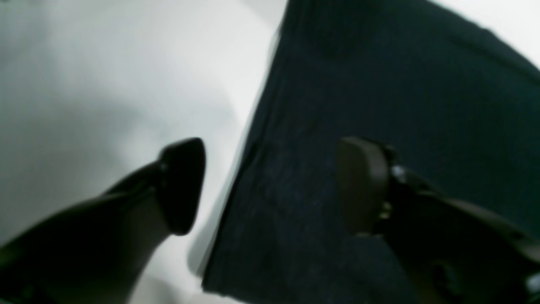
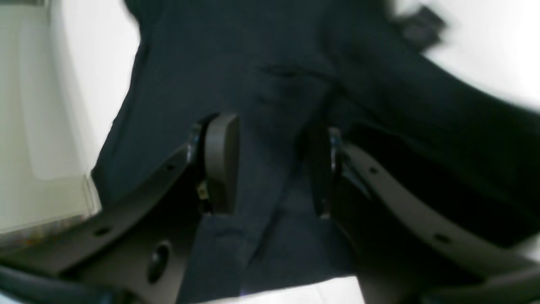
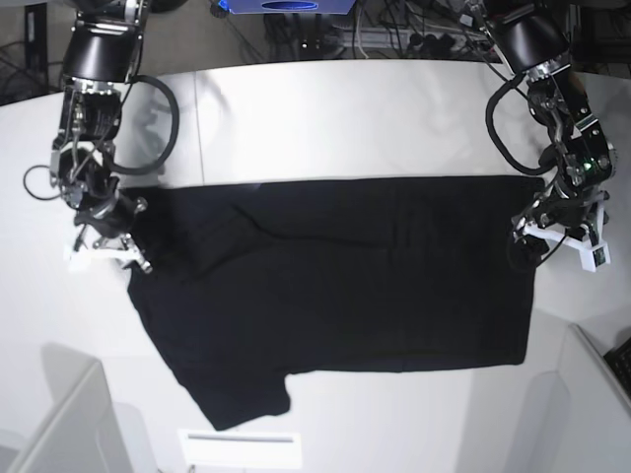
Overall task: Fold the T-shirt properly
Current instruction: 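Drag the held shoulder edge with both grippers toward the robot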
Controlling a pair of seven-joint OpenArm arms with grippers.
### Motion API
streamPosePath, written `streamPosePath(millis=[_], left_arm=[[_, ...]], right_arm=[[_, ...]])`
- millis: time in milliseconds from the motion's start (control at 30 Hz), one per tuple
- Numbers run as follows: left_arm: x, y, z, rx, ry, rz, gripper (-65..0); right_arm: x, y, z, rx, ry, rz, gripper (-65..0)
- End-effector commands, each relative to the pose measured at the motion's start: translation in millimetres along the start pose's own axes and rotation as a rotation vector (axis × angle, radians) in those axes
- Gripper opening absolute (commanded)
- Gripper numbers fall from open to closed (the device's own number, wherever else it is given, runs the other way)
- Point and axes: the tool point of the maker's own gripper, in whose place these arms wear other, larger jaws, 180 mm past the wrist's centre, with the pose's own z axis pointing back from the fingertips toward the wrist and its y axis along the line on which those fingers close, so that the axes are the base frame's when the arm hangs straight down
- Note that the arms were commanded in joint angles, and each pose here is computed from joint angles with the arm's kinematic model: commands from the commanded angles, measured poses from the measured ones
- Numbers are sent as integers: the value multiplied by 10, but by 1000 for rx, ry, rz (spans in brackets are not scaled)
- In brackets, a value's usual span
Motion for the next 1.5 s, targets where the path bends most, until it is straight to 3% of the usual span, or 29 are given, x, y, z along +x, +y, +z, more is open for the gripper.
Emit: streamPosePath(millis=[0,100,167,333,633,933,1300,1467], left_arm=[[192,11,46,-2,-59,-10,-123],[209,210,156,43,-81,17,-112],[98,418,271,84,-85,80,-114],[-199,700,512,59,-75,167,-115],[-774,856,495,50,46,279,-115],[-958,867,367,47,92,337,-117],[-1026,802,189,28,115,398,-117],[-1080,575,103,-24,155,357,-117]], right_arm=[[195,132,81,34,-71,12,-407],[191,58,234,9,-123,8,-395],[145,28,355,9,-145,23,-341],[-35,-147,547,-21,-157,32,-249],[-362,-534,729,-110,-229,-33,-246],[-526,-971,452,-221,-163,-83,-246],[-518,-1020,230,-241,-140,-107,-246],[-516,-1011,194,-241,-136,-108,-246]])
